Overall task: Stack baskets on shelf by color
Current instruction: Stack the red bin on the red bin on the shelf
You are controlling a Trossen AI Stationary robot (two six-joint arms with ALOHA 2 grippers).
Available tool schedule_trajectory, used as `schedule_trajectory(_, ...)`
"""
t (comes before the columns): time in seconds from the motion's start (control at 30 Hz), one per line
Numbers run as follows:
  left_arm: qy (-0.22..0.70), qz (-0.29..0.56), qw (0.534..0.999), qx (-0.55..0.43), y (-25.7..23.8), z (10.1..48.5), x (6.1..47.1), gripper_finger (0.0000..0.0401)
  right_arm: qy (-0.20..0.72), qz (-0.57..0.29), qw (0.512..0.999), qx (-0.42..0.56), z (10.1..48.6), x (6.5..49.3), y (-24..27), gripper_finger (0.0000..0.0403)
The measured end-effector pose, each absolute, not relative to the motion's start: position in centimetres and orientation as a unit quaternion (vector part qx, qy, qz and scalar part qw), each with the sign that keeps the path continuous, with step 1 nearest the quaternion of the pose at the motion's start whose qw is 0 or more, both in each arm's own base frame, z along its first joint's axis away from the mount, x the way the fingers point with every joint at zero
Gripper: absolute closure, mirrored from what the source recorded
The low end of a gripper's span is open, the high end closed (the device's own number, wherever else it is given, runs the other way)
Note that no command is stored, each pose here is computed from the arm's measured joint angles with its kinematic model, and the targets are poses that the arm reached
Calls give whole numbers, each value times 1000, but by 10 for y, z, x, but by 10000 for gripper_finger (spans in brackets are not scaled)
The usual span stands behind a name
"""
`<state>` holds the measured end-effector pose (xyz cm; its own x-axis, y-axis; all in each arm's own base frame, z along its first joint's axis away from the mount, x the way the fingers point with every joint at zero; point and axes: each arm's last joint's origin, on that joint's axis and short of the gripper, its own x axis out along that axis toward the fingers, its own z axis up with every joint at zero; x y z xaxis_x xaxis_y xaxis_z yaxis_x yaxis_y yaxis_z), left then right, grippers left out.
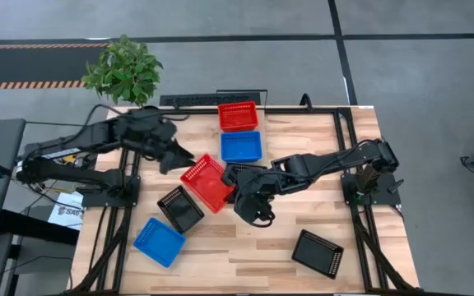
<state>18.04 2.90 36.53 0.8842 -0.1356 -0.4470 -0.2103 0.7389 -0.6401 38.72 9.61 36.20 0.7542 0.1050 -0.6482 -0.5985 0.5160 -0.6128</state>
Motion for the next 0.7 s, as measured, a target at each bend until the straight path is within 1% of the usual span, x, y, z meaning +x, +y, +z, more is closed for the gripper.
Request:
schedule_trajectory(0.13, 286, 7, 872, -398, 31, 353, 194, 182, 282, 215, 826, -437, 361, 386, 98, 398)
schedule_trajectory(0.3, 315, -3, 849, -424, 32, 344, 205, 182, 283, 214, 828, -434, 361, 386, 98, 400)
schedule_trajectory(0.4, 326, -7, 841, -432, 33, 341, 209, 195, 288, 216, 826, -434, 361, 385, 98, 399)
schedule_trajectory(0.47, 328, -7, 841, -431, 33, 340, 211, 218, 290, 217, 825, -434, 360, 385, 98, 397)
schedule_trajectory(0.53, 332, -9, 841, -426, 33, 338, 212, 250, 291, 217, 824, -434, 360, 385, 98, 395)
schedule_trajectory(0.7, 332, 1, 847, -416, 34, 338, 212, 349, 290, 214, 829, -427, 360, 385, 98, 392)
